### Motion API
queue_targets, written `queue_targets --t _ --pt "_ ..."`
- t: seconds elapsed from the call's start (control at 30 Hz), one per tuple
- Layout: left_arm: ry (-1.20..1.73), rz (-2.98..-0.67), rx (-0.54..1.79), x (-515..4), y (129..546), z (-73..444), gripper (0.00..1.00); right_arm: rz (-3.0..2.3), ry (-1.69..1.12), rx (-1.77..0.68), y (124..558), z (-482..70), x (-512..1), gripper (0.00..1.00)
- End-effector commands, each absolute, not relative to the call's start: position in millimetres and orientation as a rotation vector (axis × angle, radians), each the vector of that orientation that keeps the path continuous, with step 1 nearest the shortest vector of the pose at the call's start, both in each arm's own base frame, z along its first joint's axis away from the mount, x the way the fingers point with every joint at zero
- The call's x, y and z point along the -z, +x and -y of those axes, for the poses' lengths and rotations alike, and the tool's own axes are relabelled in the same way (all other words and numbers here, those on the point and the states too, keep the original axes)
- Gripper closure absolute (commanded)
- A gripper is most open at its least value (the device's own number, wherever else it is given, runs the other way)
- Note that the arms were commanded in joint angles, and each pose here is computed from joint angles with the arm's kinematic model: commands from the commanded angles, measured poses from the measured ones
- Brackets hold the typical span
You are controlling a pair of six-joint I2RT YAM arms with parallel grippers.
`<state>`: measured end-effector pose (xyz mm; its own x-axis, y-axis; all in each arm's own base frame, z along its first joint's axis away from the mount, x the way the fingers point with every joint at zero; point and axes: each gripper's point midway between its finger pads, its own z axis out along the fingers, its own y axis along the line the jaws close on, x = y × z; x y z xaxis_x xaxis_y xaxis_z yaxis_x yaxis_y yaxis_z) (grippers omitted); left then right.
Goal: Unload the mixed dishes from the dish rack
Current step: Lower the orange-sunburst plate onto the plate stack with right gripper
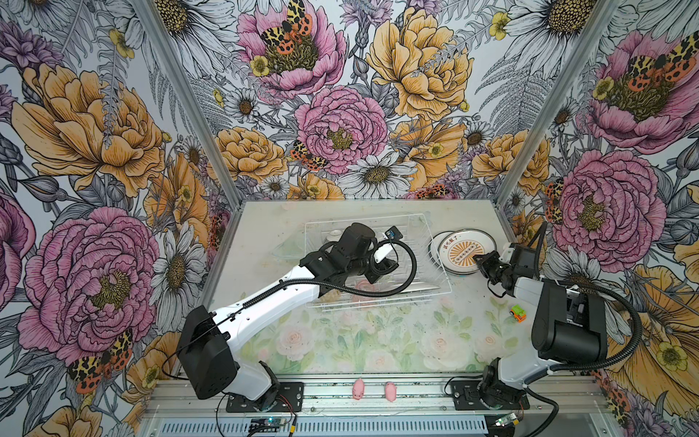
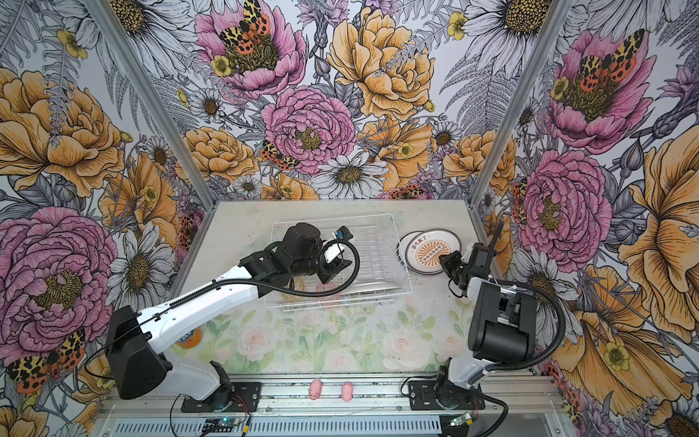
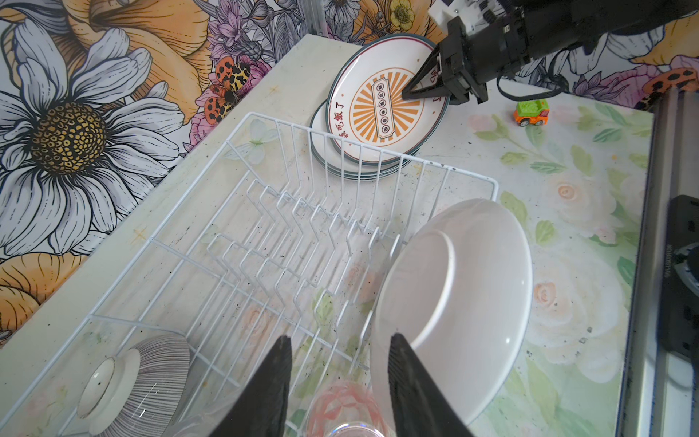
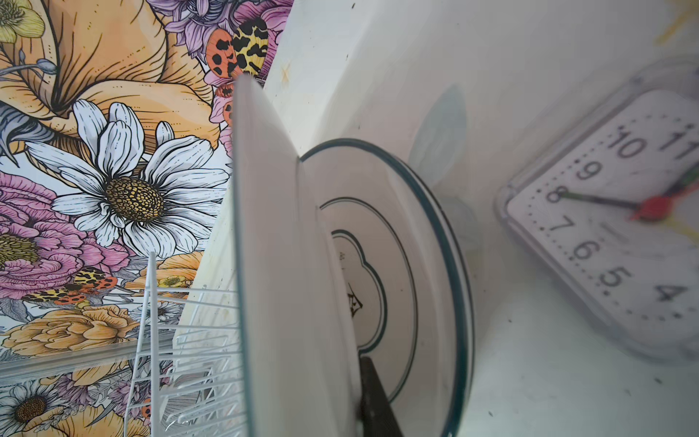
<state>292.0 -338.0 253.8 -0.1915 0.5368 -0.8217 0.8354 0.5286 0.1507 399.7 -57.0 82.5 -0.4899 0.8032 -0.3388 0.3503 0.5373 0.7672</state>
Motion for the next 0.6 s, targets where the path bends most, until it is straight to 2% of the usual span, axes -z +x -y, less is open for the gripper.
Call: queue_targets --t 0.0,0.23,0.4,0.57 --pt "1.128 -1.842 0.399 -264 296 343 0.56 -2.031 0.854 -0.875 412 54 -97 0.95" --pt "1.139 -1.839 0.399 -263 295 344 0.57 -2.11 0.857 -0.851 409 53 -86 0.82" --pt "1.143 -1.84 0.394 -261 295 344 0.57 -2.149 0.856 -0.829 407 54 -83 0.77" --pt "1.145 -1.84 0.386 -260 295 343 0.56 -2.203 0.844 -0.78 402 54 -79 0.64"
